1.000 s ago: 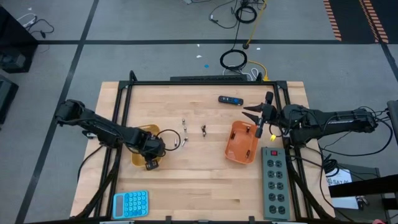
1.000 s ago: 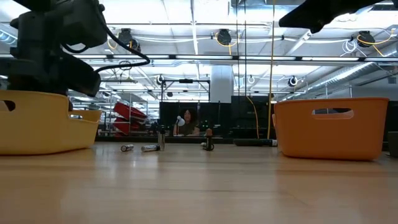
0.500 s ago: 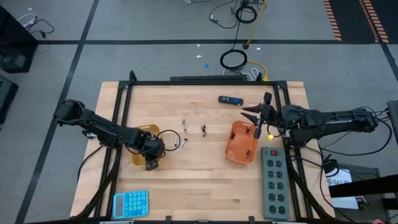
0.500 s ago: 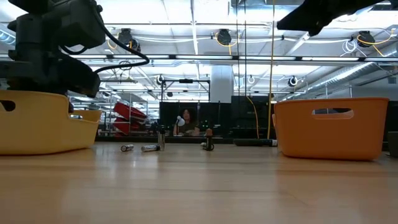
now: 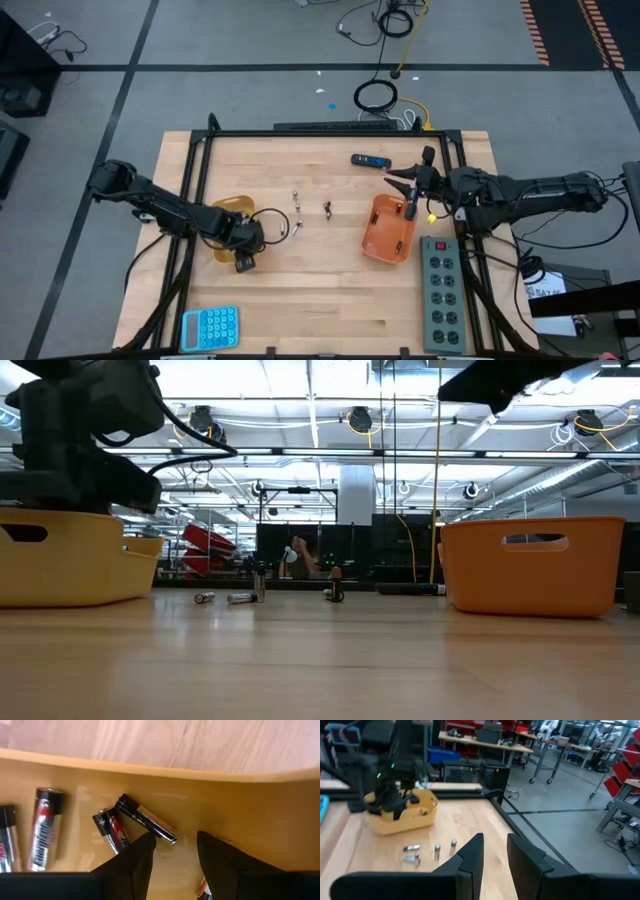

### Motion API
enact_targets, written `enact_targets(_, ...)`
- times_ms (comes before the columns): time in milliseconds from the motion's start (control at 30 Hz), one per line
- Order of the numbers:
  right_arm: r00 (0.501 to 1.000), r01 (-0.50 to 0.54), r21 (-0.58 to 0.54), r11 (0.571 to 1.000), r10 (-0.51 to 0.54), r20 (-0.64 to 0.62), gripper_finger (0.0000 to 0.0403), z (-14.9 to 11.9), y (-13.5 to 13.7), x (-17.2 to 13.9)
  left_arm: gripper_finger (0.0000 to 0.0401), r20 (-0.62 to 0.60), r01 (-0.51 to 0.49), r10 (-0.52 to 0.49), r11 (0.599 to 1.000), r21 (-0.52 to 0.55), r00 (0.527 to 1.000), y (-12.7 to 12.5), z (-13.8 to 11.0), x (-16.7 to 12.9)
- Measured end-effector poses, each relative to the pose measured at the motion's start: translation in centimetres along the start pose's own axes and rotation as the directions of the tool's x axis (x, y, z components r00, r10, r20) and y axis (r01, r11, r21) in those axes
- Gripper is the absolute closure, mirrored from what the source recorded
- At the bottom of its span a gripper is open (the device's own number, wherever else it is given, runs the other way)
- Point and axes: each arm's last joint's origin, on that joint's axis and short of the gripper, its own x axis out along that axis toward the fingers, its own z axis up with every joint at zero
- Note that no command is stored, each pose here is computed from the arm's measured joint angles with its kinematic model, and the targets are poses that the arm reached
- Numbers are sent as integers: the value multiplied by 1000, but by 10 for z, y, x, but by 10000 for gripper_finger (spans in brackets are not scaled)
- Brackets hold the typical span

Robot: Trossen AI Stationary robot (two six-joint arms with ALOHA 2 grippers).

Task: Sort batteries
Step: Put the silver battery into the yellow bin

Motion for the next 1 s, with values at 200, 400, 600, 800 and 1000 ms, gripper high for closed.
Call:
enact_targets(200,998,21,-4,1000,-21,-57,326,12,3,24,233,-18,-4,5,998,66,1000,-5,-6,-1)
enact_targets(400,983,-101,10,995,101,-153,326,8,8,61,233,-32,12,-8,993,121,999,-6,-7,-17)
enact_targets(600,970,-157,-2,988,154,-187,326,18,6,87,233,53,-9,3,994,110,999,-5,-5,-40)
enact_targets(800,952,-188,19,982,187,-241,326,10,10,103,233,185,-28,8,994,106,983,-4,-4,-62)
enact_targets(1000,930,-209,27,978,207,-304,326,-4,21,115,233,318,-118,72,984,130,945,-1,-1,-74)
